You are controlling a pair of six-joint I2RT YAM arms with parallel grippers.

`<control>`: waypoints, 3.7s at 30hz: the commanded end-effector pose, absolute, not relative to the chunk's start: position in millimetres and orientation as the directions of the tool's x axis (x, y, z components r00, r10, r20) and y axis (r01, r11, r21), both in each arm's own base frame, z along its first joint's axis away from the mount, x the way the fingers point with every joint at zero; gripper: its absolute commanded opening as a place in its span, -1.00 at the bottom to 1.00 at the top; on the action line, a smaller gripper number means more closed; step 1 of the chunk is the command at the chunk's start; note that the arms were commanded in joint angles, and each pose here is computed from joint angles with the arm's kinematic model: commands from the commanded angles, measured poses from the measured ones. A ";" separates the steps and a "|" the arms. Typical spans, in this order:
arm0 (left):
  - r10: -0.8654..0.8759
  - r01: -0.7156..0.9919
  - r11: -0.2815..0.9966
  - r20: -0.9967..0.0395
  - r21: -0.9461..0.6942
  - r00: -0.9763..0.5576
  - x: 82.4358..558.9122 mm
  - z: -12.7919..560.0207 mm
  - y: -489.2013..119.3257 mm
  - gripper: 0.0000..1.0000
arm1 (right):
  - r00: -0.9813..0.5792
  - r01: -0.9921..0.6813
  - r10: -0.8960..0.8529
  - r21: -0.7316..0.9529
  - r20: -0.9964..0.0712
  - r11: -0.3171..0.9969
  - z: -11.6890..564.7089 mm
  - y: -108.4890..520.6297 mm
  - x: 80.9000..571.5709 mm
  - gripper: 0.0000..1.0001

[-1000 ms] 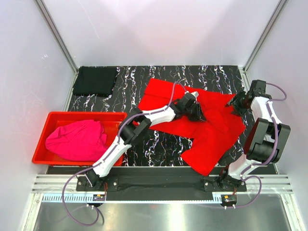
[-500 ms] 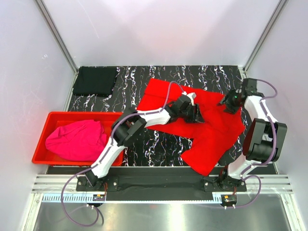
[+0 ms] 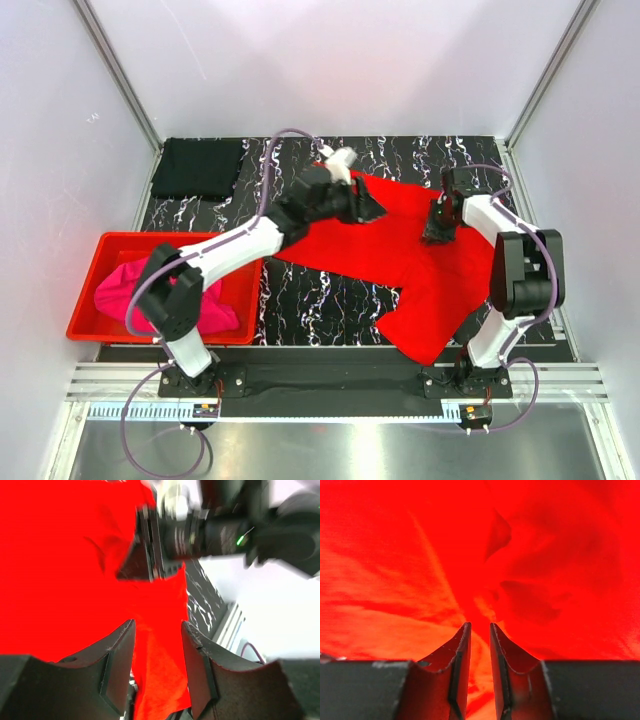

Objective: Fold and stack the t-shirts
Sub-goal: Fold the tshirt

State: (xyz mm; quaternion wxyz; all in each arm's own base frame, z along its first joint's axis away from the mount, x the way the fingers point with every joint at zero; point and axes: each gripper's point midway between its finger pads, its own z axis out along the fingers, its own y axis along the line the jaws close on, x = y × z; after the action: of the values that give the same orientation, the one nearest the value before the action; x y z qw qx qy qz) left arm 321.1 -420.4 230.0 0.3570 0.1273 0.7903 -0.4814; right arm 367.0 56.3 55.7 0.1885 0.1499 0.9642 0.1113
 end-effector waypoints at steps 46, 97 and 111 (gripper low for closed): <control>-0.207 0.471 0.459 -0.606 -0.753 -0.768 330.4 224.7 -373.2 -0.13 | -0.941 0.166 0.229 0.249 -0.248 0.954 78.3 93.9 352.1 -0.98; -0.631 -0.113 0.487 -0.260 -0.866 -0.731 599.5 43.0 -297.8 -0.09 | -0.508 0.637 0.702 0.331 -0.498 0.696 39.1 -180.4 519.7 0.09; -0.654 -0.212 0.505 -0.211 -0.836 -0.726 597.3 14.5 -280.7 -0.09 | -0.491 0.717 0.726 0.251 -0.481 0.651 16.1 -207.7 517.2 -0.24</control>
State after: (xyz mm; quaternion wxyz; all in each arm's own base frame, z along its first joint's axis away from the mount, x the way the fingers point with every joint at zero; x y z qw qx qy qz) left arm 595.0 -294.7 37.7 0.2757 -0.2409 0.8162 -0.4469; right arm 510.4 -193.5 22.0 0.2801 0.4078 0.8688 0.0225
